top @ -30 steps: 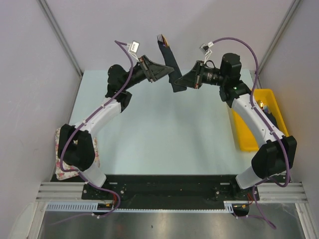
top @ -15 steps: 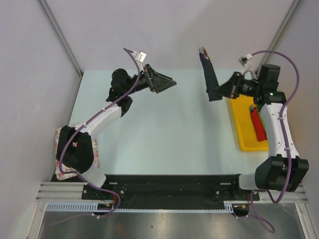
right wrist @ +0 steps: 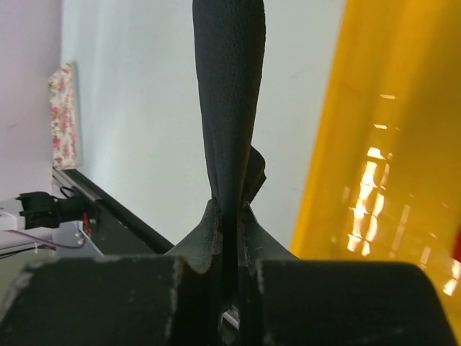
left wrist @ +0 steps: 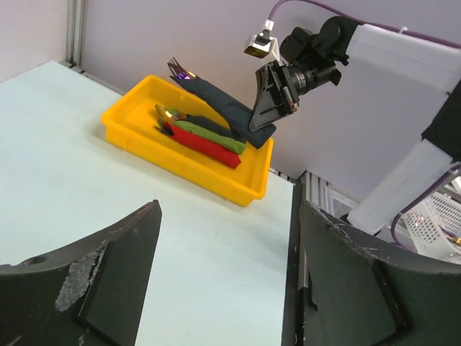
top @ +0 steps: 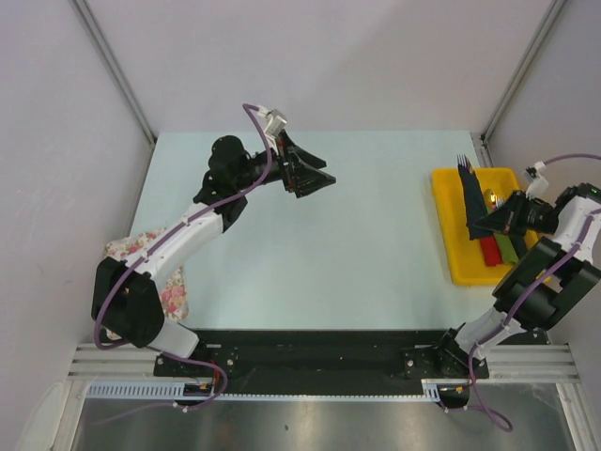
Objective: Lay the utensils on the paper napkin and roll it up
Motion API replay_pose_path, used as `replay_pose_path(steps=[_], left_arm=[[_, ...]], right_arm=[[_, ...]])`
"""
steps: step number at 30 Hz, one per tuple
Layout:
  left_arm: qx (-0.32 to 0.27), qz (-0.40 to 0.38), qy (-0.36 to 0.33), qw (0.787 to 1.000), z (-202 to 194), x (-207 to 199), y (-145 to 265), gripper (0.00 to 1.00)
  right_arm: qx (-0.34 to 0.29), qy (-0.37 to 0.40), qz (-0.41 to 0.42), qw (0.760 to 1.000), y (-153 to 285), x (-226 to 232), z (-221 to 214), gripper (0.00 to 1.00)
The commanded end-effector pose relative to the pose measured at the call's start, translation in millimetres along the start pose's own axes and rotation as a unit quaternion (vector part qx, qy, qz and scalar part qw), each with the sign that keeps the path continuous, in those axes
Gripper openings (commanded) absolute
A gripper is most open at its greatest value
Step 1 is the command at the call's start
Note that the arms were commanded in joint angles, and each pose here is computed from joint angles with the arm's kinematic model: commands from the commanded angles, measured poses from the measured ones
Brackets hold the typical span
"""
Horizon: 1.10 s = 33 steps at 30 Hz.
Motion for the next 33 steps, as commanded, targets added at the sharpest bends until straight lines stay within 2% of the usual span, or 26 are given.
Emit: replay_pose_path(steps=[1,15,33], left_arm=[[0.003,-0.011,-0.031,0.999,0,-10,3,0.82],[0.019,-0.006,-0.02,1.0,-8,-8,5,0.82],[0.042,0.002,0.01,0.999,-20,5,1,0.82]], right_arm=[[0.04,-0.033,0.034,0.998,15,3,-28,0.0],[0.07,-0.133,0.03,0.988,-21,-79,-65,0.0],[0.087,-0.198,0.042,0.976,-70,-130,-92,0.0]])
Point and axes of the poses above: each gripper's point midway between its finger pads, its own y axis back along the fingers, its own x axis along the line the jaws close on, z = x × y, the point moved 2 cm from there along y, back along the fingers, and after that the axes turned 7 degrees about y, right-handed, at the moved point
